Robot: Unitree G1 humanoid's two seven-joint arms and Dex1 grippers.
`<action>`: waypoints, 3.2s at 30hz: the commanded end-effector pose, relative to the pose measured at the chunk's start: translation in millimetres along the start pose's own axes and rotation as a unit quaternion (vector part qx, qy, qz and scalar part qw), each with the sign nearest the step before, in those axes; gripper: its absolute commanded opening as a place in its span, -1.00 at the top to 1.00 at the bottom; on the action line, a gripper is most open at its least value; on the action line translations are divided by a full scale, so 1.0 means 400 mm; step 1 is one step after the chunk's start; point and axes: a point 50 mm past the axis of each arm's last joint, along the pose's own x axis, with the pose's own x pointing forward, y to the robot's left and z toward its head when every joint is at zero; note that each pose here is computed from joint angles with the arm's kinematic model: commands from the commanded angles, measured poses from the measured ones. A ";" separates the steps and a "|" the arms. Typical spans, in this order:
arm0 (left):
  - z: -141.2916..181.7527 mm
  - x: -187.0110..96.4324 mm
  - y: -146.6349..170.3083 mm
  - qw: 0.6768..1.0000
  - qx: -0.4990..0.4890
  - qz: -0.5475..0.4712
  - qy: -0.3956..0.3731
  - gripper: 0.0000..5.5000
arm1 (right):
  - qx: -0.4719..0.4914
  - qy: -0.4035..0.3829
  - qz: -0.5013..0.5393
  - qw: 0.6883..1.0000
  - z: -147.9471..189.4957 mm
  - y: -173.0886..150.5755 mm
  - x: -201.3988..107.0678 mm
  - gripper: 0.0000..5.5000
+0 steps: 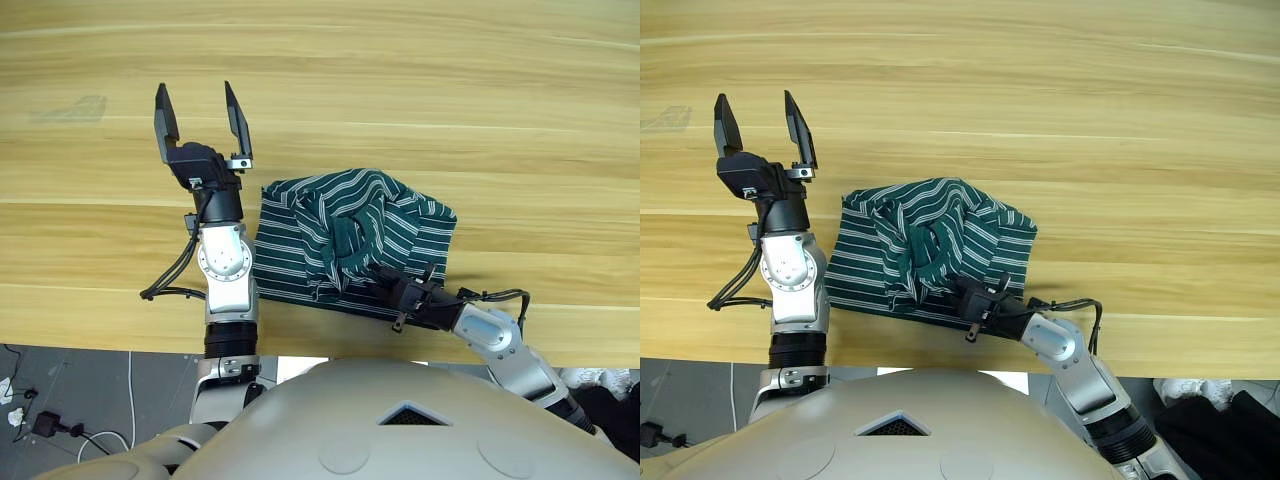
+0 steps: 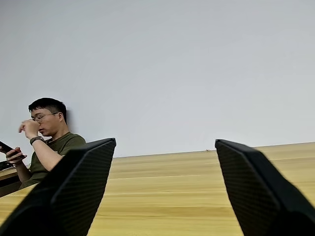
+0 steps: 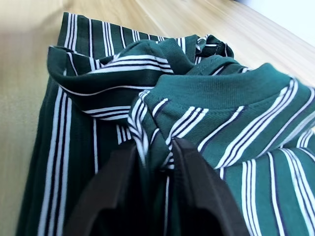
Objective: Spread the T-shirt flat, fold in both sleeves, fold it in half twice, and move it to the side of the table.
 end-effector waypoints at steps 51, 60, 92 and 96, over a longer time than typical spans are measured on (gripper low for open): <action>0.058 -0.241 -0.029 0.883 -0.255 -0.305 0.248 -0.37 | -0.201 -0.181 -0.082 0.959 0.334 -0.386 0.011 0.98; 0.042 -0.255 -0.049 0.871 -0.268 -0.320 0.260 -0.37 | -0.208 -0.194 -0.080 0.955 0.353 -0.383 0.012 0.98; 0.070 -0.183 0.025 0.902 -0.216 -0.316 0.201 1.00 | -0.184 -0.167 -0.099 0.964 0.302 -0.394 0.023 0.98; 0.123 -0.111 0.064 0.913 -0.181 -0.333 0.150 1.00 | -0.153 -0.145 -0.113 0.971 0.251 -0.391 0.019 0.98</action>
